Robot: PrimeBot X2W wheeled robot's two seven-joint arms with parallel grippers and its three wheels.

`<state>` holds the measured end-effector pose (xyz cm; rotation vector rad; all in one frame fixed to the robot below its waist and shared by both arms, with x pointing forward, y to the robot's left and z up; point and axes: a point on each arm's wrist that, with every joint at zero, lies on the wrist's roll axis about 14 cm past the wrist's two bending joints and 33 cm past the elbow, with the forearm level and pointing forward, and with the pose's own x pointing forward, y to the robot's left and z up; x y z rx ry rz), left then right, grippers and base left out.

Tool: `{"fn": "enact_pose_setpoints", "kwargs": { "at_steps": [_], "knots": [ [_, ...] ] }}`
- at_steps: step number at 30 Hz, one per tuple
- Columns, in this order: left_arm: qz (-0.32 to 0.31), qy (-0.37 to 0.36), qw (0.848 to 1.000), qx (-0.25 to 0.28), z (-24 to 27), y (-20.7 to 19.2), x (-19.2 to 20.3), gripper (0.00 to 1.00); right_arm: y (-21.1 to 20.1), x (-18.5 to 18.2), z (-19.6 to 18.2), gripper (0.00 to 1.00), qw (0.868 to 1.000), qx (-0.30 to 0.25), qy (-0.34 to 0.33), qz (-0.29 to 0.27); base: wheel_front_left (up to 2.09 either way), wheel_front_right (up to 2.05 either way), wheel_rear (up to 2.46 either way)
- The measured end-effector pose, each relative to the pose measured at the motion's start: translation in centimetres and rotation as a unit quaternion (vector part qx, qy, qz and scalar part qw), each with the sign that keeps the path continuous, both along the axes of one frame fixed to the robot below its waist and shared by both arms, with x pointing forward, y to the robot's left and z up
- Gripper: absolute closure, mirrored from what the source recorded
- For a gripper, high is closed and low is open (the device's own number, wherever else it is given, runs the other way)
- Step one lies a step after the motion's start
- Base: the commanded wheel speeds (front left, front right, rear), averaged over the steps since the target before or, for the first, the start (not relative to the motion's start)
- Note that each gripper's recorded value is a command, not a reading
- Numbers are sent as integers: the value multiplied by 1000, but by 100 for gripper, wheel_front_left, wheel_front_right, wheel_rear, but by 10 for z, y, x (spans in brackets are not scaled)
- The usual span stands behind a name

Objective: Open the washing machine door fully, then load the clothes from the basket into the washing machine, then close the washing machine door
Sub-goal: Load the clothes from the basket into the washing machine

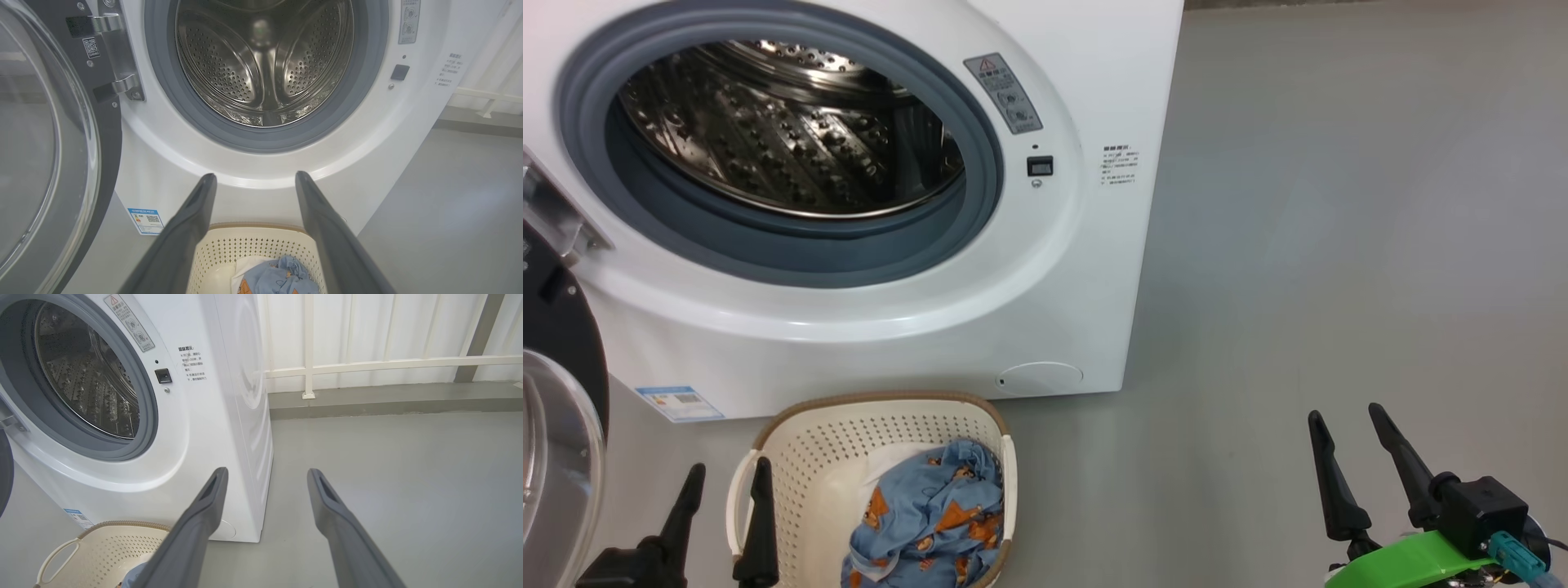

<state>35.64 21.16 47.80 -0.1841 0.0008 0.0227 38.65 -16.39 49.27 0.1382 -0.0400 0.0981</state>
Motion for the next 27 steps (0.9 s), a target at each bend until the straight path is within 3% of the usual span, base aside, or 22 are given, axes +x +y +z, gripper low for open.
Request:
{"fn": "enact_pose_setpoints", "kwargs": {
  "at_steps": [8,27],
  "knots": [
    [-30,46,998,-20,-29,-18,4,0,1,5,-22,0,999,0,32,2,0,0,0],
    [-97,118,986,-61,-93,-43,82,0,2,48,-78,0,996,-2,88,4,0,0,0]
  ]
}}
